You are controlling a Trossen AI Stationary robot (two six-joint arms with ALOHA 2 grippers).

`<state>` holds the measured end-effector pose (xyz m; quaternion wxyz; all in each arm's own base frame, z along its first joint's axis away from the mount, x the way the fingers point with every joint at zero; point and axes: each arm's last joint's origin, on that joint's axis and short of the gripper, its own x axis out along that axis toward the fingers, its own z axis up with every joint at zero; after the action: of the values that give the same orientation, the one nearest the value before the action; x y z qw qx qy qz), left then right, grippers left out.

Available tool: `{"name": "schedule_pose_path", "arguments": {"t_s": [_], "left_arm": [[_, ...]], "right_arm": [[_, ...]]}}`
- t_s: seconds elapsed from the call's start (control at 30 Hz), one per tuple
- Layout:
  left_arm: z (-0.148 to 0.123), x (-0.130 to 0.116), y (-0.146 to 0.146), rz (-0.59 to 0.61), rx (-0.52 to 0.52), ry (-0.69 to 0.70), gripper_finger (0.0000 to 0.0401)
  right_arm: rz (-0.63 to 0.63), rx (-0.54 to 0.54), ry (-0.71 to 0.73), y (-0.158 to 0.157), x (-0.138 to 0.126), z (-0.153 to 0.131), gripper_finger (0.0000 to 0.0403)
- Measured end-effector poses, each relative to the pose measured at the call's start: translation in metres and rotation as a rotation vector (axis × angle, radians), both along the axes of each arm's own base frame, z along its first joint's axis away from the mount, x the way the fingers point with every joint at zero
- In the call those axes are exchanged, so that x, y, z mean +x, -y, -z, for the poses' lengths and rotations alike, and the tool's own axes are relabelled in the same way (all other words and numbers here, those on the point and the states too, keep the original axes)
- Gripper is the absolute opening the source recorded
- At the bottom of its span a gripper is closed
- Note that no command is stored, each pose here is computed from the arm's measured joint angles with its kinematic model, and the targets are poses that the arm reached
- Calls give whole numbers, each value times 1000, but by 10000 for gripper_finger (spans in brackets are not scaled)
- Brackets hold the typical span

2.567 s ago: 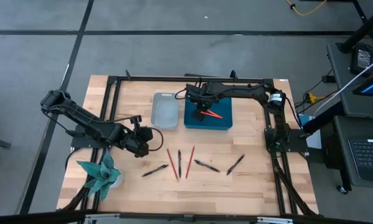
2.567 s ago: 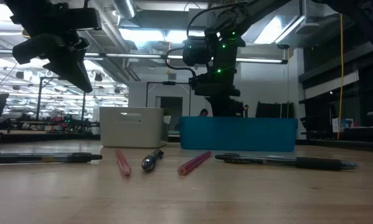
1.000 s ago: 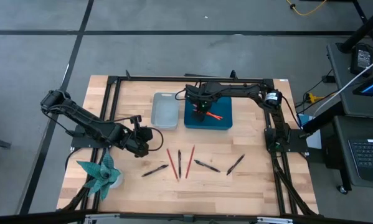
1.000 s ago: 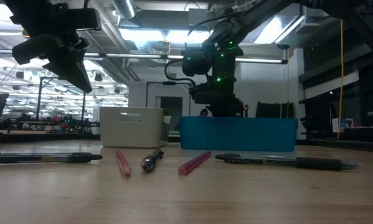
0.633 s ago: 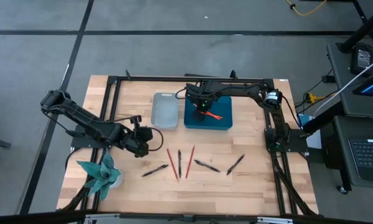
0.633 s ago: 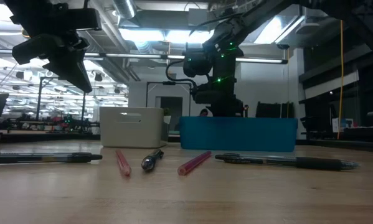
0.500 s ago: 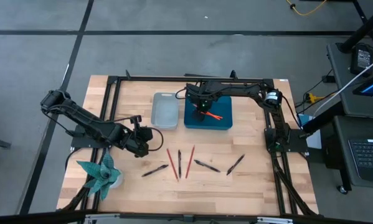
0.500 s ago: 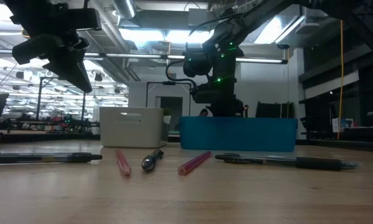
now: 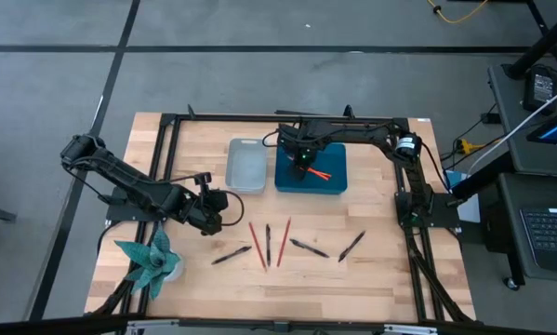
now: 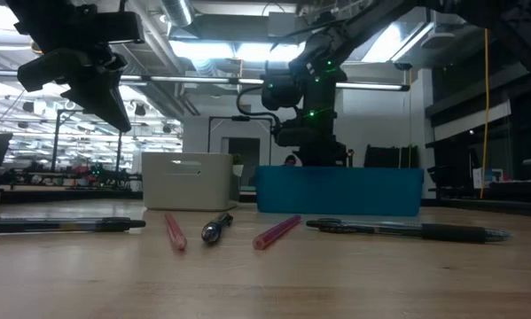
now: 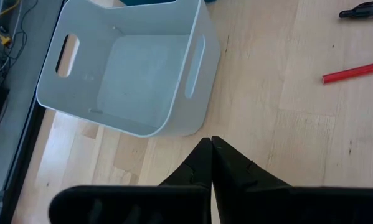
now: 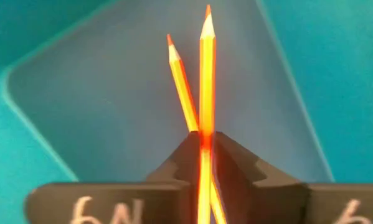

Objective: Sort pens & pencils
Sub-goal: Put the orange pencil into the blue bin, then put the left red pencil into the blue bin

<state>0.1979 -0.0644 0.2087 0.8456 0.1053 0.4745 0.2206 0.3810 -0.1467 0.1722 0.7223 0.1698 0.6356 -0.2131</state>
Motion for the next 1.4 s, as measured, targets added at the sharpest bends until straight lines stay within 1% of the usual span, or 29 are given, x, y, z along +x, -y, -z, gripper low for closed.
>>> {"name": "schedule_pose_path", "arguments": {"t_s": [0.13, 0.23, 0.37, 0.6, 0.7, 0.83, 1.07, 1.13, 1.23, 1.3, 1.4], "left_arm": [[0, 0, 0, 0, 0, 0, 0], [0, 0, 0, 0, 0, 0, 0], [0, 0, 0, 0, 0, 0, 0], [0, 0, 0, 0, 0, 0, 0], [0, 0, 0, 0, 0, 1, 0], [0, 0, 0, 0, 0, 0, 0], [0, 0, 0, -9, -21, 3, 0], [0, 0, 1, -7, -28, 1, 0], [0, 0, 1, -8, -28, 0, 0], [0, 0, 1, -8, -28, 0, 0], [0, 0, 0, -8, -28, 0, 0]], "right_arm": [[4, -2, 6, 1, 0, 0, 120], [1, -4, 8, 1, 0, 0, 158], [3, -11, 7, 1, 1, 0, 181], [19, -2, 10, 0, 1, -1, 185], [23, 10, -20, -1, 0, -6, 185], [28, 22, -50, 0, 0, -23, 185], [51, 20, -30, -7, 7, -67, 185], [51, 43, -24, -14, 9, -79, 185], [50, 125, -11, -33, 13, -92, 185], [46, 185, -5, -51, 17, -96, 185], [-5, 252, -7, -87, 24, -95, 185]]}}
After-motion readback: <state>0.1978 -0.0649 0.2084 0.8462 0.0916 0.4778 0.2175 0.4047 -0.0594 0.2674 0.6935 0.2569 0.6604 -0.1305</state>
